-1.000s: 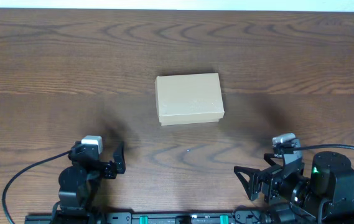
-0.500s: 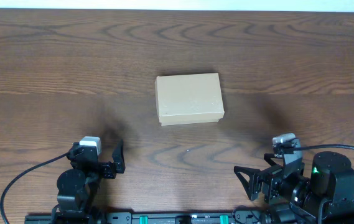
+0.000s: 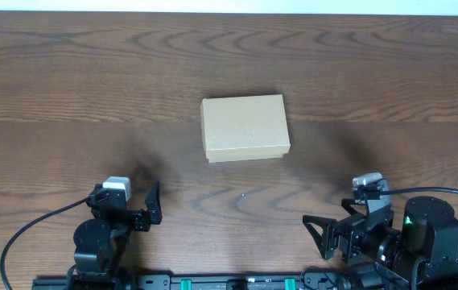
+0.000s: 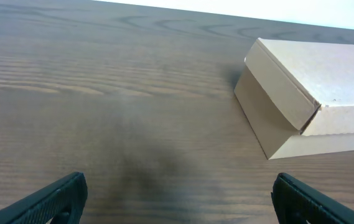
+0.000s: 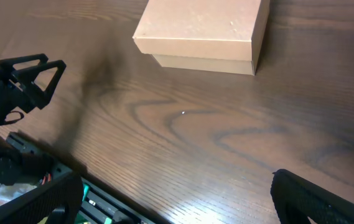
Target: Pack container
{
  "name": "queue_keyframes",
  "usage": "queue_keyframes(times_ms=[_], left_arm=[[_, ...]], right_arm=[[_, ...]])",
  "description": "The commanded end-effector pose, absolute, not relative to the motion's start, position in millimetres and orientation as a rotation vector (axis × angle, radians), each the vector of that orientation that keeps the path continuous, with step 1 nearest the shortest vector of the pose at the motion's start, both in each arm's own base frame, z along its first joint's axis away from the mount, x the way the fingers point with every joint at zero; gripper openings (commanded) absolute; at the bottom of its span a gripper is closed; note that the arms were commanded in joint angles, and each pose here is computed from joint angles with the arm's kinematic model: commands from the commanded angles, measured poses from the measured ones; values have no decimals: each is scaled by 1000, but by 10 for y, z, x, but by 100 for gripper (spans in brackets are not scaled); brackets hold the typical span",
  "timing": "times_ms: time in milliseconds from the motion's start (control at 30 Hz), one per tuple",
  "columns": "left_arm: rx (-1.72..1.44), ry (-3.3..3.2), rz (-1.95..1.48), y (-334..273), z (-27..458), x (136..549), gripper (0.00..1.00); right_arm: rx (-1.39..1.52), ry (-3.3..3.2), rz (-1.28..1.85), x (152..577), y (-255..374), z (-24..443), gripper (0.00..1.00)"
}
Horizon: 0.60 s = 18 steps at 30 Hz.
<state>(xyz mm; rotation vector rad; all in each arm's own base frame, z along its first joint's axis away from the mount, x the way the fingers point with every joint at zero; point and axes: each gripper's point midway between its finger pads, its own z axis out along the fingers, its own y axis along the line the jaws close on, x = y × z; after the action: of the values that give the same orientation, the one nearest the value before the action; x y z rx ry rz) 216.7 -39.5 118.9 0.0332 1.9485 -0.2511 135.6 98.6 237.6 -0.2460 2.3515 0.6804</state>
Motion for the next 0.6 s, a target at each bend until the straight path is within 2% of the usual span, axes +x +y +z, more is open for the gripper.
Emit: queue_keyframes(times_ms=[0, 400, 567], left_arm=[[33, 1959, -249, -389, 1112, 2169, 95], [33, 1959, -249, -389, 1112, 2169, 95], [33, 1959, -249, -389, 1112, 2169, 95]], right_arm=[[-246, 2354, 680, 1346, 986, 2365, 99], [-249, 2351, 680, 1335, 986, 2369, 99], [-346, 2302, 529, 1376, 885, 2320, 99]])
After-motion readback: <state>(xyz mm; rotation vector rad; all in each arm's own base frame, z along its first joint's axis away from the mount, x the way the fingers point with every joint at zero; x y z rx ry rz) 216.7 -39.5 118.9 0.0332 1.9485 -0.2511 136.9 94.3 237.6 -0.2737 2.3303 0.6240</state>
